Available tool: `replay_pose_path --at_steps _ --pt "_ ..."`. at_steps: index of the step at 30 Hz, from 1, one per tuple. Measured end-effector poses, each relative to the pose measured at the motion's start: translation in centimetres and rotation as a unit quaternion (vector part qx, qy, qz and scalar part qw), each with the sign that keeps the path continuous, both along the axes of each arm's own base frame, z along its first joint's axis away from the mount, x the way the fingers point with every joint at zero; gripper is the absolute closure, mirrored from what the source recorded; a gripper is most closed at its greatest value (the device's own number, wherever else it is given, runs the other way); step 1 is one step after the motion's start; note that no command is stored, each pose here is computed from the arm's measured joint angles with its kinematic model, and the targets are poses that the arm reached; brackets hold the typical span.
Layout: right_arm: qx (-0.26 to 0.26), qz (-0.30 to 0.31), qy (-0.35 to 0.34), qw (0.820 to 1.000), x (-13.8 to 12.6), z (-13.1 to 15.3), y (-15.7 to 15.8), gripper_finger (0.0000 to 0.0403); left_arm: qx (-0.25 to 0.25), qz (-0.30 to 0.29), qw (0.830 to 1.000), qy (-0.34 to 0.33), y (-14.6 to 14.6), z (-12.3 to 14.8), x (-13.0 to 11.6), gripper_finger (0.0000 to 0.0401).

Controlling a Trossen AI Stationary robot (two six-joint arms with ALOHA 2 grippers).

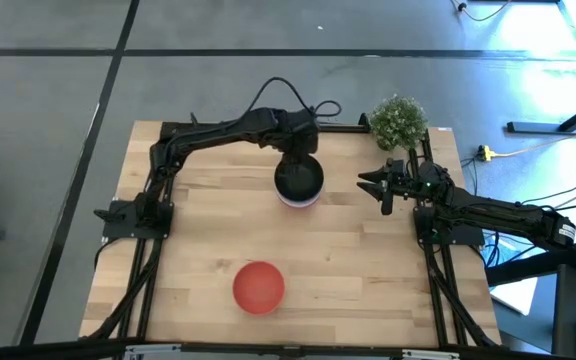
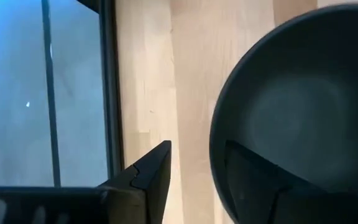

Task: Nest bowls inside each other
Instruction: Stack the orange bowl on top of the black bowl

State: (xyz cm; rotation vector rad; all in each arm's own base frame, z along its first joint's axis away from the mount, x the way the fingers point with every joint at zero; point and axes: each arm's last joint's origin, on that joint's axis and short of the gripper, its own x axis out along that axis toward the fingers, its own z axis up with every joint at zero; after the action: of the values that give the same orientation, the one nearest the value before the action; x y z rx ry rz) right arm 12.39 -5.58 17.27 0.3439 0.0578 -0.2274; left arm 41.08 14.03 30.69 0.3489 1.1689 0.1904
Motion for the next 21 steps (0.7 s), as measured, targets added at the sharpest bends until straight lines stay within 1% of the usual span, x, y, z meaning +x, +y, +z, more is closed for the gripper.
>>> replay_pose_path --at_steps 3,6,10,12,14,16,18,21 --pt "0.000 0.000 0.000 1.000 0.0 0.0 0.0 0.0234 -0.013 -0.007 1.000 -0.025 0.0 1.6 -0.9 0.0258" --pt "0.000 0.000 0.000 1.000 0.0 0.0 0.0 0.0234 -0.046 -0.011 0.996 -0.076 0.0 4.3 -2.5 0.0259" --pt "0.000 0.000 0.000 1.000 0.0 0.0 0.0 0.0234 -0.101 -0.006 0.985 -0.139 0.1 7.5 -5.0 0.0259" --pt "0.000 0.000 -0.001 1.000 0.0 0.0 0.0 0.0234 -0.135 -0.008 0.979 -0.155 -0.1 8.6 -6.1 0.0259" --pt "0.001 0.000 -0.001 1.000 0.0 0.0 0.0 0.0234 -0.169 -0.022 0.970 -0.173 -0.6 9.4 -6.8 0.0259" --pt "0.003 0.000 -0.005 1.000 0.0 0.1 0.0 0.0234 -0.211 -0.047 0.961 -0.172 -1.4 9.9 -7.4 0.0259" --pt "0.022 0.000 -0.013 1.000 0.0 0.2 0.0 0.0234 -0.247 -0.073 0.952 -0.168 -2.1 9.9 -7.5 0.0259" --pt "0.044 0.000 -0.021 0.999 0.0 0.2 0.0 0.0234 -0.285 -0.088 0.945 -0.134 -3.4 9.4 -7.7 0.0259"
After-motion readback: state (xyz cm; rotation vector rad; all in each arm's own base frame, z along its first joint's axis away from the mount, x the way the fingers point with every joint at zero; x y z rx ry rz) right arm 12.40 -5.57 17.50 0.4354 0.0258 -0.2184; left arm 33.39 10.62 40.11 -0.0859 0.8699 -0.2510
